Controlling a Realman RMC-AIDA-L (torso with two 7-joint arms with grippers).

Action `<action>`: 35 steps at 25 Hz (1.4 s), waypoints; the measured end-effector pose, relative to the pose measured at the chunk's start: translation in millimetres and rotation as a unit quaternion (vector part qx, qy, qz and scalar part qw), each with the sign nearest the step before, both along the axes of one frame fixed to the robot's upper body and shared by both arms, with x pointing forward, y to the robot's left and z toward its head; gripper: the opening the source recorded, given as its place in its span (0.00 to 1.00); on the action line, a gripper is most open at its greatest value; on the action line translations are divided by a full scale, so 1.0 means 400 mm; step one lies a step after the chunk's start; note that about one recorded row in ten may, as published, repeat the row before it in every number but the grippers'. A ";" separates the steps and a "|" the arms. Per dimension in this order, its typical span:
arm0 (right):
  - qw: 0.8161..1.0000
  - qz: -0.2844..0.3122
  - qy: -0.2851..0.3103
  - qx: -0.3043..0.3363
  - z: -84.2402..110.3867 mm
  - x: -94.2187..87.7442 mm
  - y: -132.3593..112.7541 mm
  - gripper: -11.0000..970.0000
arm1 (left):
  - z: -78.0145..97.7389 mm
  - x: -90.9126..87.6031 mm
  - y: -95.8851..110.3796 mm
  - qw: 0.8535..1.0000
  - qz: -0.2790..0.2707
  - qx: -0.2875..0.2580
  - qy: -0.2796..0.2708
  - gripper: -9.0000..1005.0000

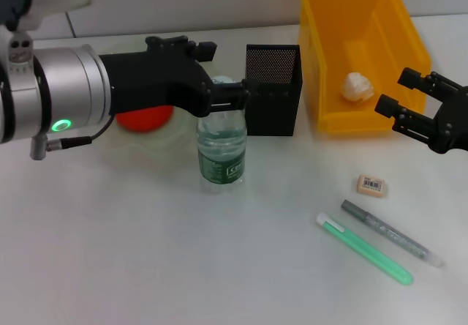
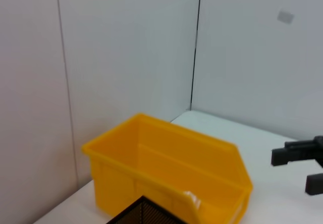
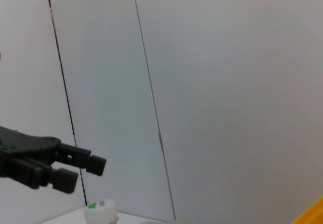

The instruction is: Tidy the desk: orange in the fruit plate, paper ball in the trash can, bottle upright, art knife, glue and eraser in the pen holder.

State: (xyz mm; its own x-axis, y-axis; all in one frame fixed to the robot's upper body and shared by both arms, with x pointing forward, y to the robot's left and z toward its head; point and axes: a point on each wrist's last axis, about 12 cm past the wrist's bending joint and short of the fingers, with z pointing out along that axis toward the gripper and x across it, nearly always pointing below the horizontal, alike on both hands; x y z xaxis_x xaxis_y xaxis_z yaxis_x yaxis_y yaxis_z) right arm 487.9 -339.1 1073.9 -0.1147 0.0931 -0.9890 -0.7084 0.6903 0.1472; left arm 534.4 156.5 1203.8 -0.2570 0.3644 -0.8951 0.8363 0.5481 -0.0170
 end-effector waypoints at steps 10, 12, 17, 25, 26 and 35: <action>1.000 -0.002 0.004 0.001 -0.005 -0.009 -0.004 0.76 | 0.043 -0.004 0.033 0.998 -0.027 -0.058 -0.012 0.79; 1.000 -0.004 0.008 0.004 -0.008 -0.010 -0.004 0.76 | 0.051 -0.009 0.038 0.997 -0.037 -0.072 -0.013 0.79; 1.000 -0.016 0.010 0.011 -0.008 -0.012 -0.012 0.76 | 0.065 -0.025 0.051 0.992 -0.071 -0.098 -0.017 0.79; 0.999 -0.032 0.014 0.027 -0.014 -0.016 -0.019 0.76 | 0.058 -0.070 0.078 0.983 -0.109 -0.134 -0.058 0.79; 0.999 -0.033 0.016 0.030 -0.014 -0.017 -0.019 0.76 | 0.055 -0.073 0.083 0.983 -0.108 -0.137 -0.060 0.79; 0.999 -0.019 0.023 0.038 -0.013 -0.013 -0.007 0.76 | 0.006 -0.054 0.151 0.978 -0.091 -0.188 -0.006 0.78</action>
